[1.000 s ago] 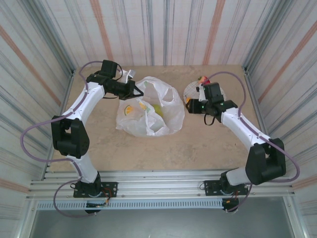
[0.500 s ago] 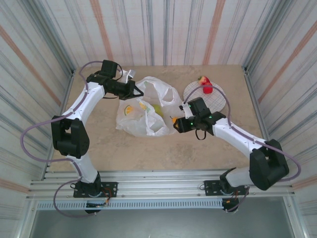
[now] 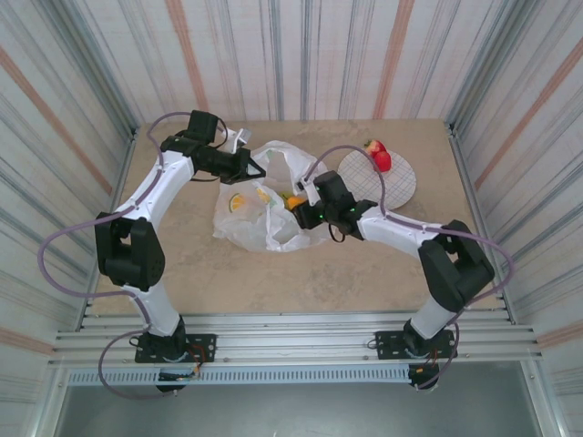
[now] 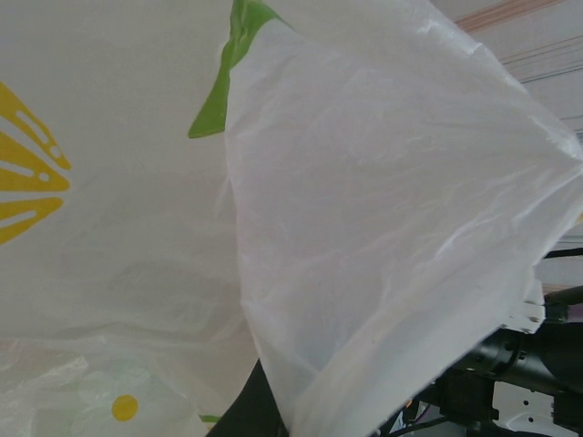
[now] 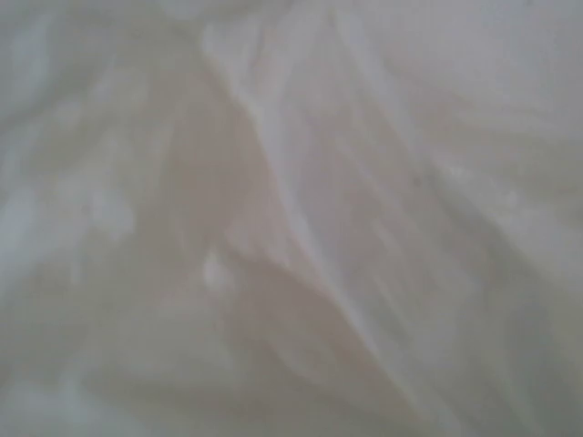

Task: Place the fruits into the plastic bag

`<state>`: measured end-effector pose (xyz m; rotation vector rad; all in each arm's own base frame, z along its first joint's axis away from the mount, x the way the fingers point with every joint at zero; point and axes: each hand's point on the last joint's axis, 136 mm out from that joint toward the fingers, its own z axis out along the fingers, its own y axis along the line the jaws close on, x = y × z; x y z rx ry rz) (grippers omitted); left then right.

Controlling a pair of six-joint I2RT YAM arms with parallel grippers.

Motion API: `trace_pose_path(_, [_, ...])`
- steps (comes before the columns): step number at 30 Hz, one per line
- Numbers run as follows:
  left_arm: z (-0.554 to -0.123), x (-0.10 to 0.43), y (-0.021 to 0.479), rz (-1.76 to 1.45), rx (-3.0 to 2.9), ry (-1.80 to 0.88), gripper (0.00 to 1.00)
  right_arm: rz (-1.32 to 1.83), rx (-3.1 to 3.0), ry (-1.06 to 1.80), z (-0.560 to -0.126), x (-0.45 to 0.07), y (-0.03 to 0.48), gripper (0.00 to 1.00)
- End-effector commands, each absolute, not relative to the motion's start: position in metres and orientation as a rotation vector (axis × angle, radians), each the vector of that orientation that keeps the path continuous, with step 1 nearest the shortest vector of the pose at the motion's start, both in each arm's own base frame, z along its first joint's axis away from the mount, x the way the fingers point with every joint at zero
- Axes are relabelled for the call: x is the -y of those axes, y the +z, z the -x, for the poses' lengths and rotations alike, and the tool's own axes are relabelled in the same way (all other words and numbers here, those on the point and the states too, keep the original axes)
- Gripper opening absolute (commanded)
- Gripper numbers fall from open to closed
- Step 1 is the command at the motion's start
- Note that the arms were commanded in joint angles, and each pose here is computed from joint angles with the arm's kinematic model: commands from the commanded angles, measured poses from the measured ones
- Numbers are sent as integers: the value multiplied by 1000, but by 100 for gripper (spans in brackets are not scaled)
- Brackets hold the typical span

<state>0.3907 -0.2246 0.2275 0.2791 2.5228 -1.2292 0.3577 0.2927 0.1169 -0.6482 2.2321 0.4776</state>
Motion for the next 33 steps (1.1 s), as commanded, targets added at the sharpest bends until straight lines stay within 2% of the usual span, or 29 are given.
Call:
trace_pose_path(1, [-384,225,235,-295,-2505,-1240,0,572,-2098,493,-386,-318,144,61])
trace_pose_path(7, [-383,225,238,-299,-2499,-1237,0,446,-2055,457,-400,-340,141,65])
trace_pose_path(16, [-383,225,240,-300,-2494,-1240,0,325,-2061,556,-421,-368,132,68])
trace_pose_path(33, [-383,225,239,-299,-2497,-1240,0,373,-2077,612,-412,-370,140,86])
